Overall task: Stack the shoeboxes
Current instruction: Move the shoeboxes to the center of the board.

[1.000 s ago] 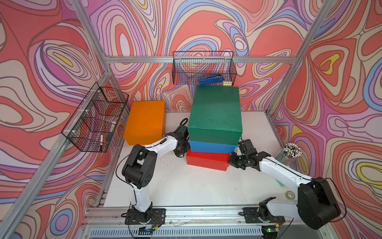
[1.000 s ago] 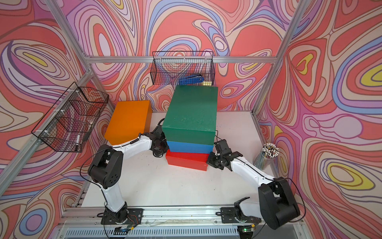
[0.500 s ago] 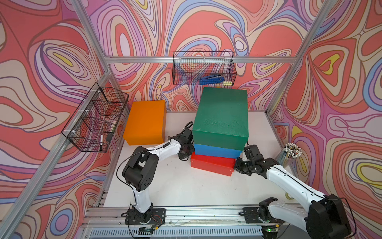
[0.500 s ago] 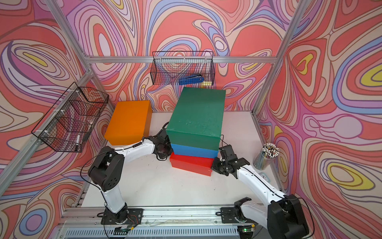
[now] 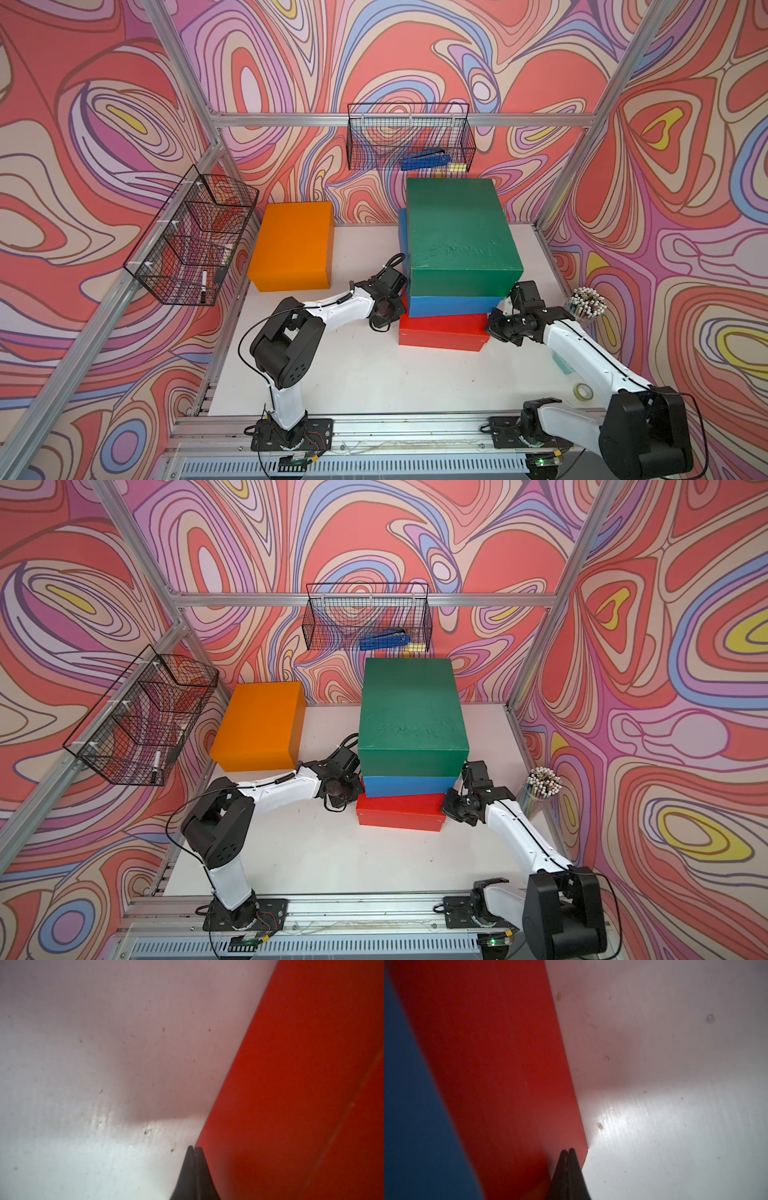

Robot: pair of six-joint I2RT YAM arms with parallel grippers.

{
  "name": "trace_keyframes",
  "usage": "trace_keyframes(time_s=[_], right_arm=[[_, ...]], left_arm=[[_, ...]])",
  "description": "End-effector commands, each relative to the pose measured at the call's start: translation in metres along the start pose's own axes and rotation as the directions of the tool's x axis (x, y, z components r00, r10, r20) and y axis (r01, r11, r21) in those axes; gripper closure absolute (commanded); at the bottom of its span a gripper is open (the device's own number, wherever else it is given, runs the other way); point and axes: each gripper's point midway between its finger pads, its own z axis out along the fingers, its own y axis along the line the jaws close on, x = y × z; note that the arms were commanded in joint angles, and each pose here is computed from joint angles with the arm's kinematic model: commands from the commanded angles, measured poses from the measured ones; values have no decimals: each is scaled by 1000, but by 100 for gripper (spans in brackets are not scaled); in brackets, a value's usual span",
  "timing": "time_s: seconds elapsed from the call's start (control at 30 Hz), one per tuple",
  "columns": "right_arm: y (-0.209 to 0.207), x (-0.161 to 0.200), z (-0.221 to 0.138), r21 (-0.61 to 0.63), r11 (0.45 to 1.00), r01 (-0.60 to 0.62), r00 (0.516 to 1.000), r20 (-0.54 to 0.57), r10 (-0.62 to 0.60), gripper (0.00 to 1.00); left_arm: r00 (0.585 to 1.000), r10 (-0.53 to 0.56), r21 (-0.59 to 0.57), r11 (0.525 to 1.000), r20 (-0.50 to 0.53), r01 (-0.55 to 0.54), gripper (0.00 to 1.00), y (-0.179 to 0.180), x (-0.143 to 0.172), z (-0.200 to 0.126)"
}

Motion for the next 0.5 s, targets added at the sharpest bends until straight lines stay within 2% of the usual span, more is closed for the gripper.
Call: trace_keyframes(time_s=[0.0,0.27,0.37,0.47], right_arm=[[27,-16,-13,-105,993,47,999,28,-44,96],[9,-25,-41,24,999,24,997,72,-26,97],[4,-24,-52,42,999,7,995,95,-11,97],[5,-18,-60,32,999,-4,996,93,1,97]], left_arm=[[997,40,4,999,-68,-40,100,-9,27,6],[1000,3,-16,1000,11,-3,100,12,1,-16],[998,-14,-23,1000,55,15,100,27,-12,-30],[994,-31,-24,999,103,33,95,39,-25,-47]])
